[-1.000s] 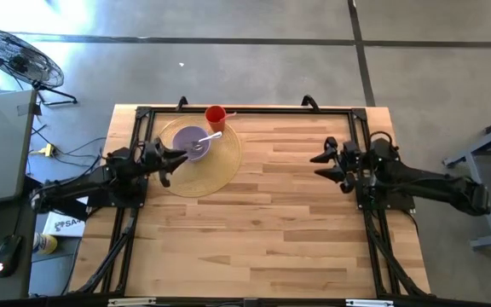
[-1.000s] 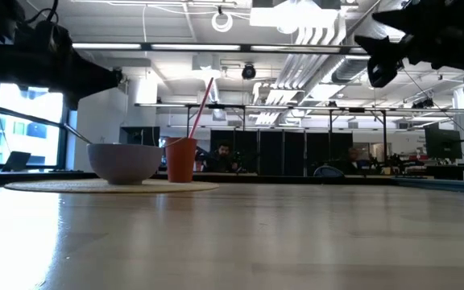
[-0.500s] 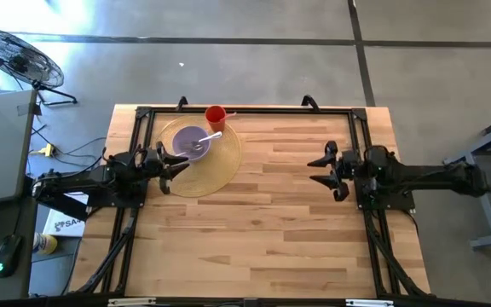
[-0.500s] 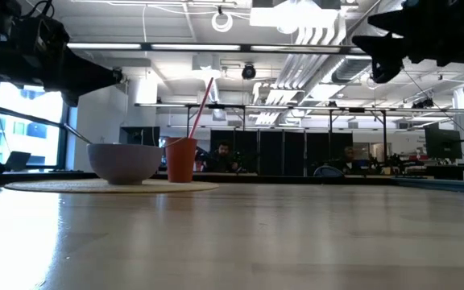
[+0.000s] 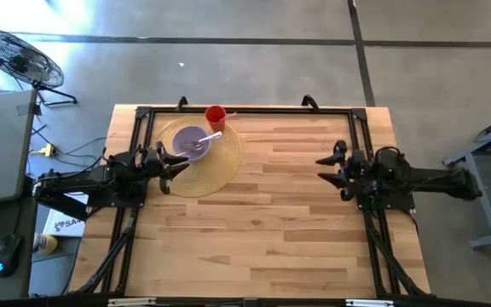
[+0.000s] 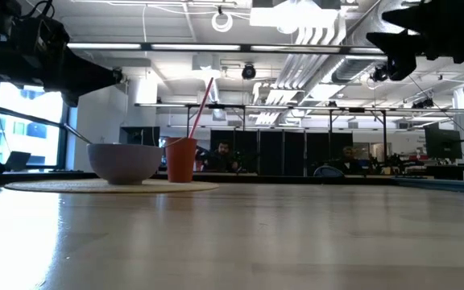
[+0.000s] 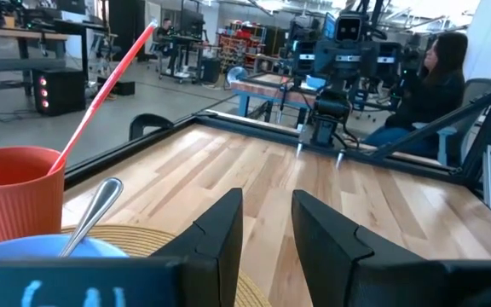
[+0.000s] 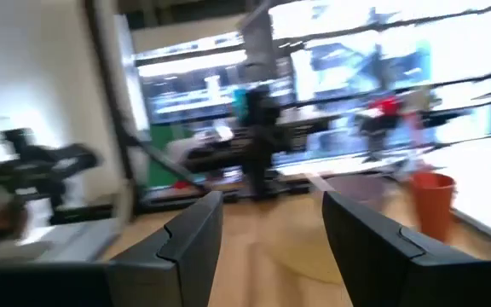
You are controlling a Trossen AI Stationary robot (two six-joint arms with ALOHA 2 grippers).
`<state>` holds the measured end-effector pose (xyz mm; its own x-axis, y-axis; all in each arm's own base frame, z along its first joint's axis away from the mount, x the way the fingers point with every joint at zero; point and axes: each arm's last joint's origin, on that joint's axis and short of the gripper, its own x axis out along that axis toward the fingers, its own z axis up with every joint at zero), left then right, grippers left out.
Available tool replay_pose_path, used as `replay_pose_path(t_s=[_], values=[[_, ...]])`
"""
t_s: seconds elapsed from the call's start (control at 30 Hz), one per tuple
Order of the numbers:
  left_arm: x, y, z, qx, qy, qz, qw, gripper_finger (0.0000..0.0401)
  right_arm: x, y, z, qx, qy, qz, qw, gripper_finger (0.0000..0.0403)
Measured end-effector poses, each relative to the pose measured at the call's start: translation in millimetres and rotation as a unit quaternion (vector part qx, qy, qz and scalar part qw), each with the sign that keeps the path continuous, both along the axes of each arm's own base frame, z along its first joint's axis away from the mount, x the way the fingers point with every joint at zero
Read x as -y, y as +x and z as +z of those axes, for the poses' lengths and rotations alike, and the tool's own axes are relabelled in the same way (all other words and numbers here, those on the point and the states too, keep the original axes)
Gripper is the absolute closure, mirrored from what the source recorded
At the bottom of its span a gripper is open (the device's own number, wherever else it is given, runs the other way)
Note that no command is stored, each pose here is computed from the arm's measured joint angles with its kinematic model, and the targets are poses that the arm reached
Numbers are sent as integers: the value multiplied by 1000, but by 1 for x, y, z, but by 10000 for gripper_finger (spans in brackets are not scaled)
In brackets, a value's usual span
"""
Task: Pick & Place Utensil
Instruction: Return to Home Position
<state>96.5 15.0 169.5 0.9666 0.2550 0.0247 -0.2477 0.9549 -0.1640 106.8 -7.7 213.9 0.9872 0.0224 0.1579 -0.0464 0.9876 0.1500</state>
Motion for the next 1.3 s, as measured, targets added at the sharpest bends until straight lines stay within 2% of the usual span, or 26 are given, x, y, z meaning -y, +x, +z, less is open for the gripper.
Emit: replay_pose_path(t_s=[0.13, 0.27, 0.4, 0.5, 0.73, 0.87, 1.3], values=[[0, 0, 0, 0, 0, 0, 1000, 300, 0, -2, -12, 8, -12, -47, 999, 206], [0, 0, 0, 0, 0, 0, 1000, 300, -3, -2, -29, 9, -12, -33, 999, 206], [0, 0, 0, 0, 0, 0, 1000, 300, -5, -5, -29, 13, -1, -24, 1000, 206], [0, 0, 0, 0, 0, 0, 1000, 300, -5, -8, -26, 28, -21, -38, 999, 206], [0, 0, 0, 0, 0, -2, 1000, 300, -2, -7, -37, -31, -23, -97, 995, 206], [0, 0, 0, 0, 0, -2, 1000, 300, -2, -6, -42, -58, -26, -92, 994, 206], [0, 0, 0, 0, -1, -2, 1000, 300, -3, -6, -43, -62, -25, -90, 994, 206]])
